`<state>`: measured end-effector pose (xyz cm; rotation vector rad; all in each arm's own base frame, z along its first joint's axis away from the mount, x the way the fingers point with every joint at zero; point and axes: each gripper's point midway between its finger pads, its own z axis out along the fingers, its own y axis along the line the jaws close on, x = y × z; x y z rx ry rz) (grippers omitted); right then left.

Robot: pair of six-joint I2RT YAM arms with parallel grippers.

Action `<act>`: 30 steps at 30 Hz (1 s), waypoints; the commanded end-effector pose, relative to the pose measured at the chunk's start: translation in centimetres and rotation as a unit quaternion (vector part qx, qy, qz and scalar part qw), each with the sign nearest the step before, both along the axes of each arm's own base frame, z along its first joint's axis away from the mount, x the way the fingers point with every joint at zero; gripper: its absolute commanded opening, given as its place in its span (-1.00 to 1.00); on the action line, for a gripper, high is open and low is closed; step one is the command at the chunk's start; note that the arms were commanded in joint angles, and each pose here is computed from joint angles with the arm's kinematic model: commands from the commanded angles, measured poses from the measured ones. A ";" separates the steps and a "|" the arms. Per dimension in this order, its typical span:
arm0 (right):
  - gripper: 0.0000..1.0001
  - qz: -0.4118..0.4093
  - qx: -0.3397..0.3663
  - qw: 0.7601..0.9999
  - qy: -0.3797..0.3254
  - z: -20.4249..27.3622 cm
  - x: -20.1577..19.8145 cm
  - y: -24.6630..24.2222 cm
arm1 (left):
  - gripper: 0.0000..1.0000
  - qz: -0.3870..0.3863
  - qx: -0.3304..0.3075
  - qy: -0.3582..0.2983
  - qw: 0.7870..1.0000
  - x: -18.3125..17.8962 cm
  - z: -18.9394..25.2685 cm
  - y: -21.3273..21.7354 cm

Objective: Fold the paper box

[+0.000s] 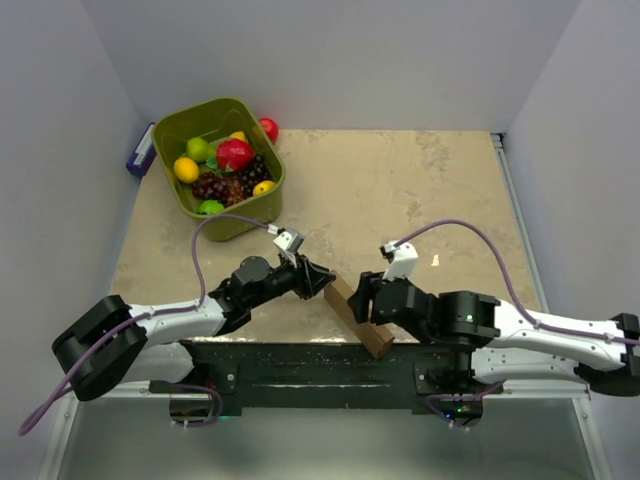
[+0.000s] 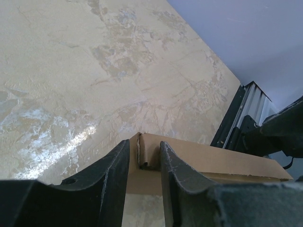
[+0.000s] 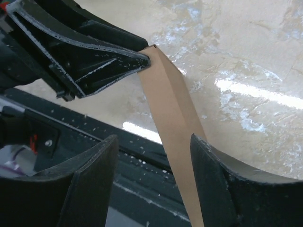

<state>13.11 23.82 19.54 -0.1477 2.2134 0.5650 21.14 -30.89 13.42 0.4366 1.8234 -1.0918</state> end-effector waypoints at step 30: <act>-0.31 0.005 0.005 0.988 0.153 -3.6 -5.9 -6.7 | -0.31 0.012 0.123 0.035 0.992 -1.1 -6.3 3.1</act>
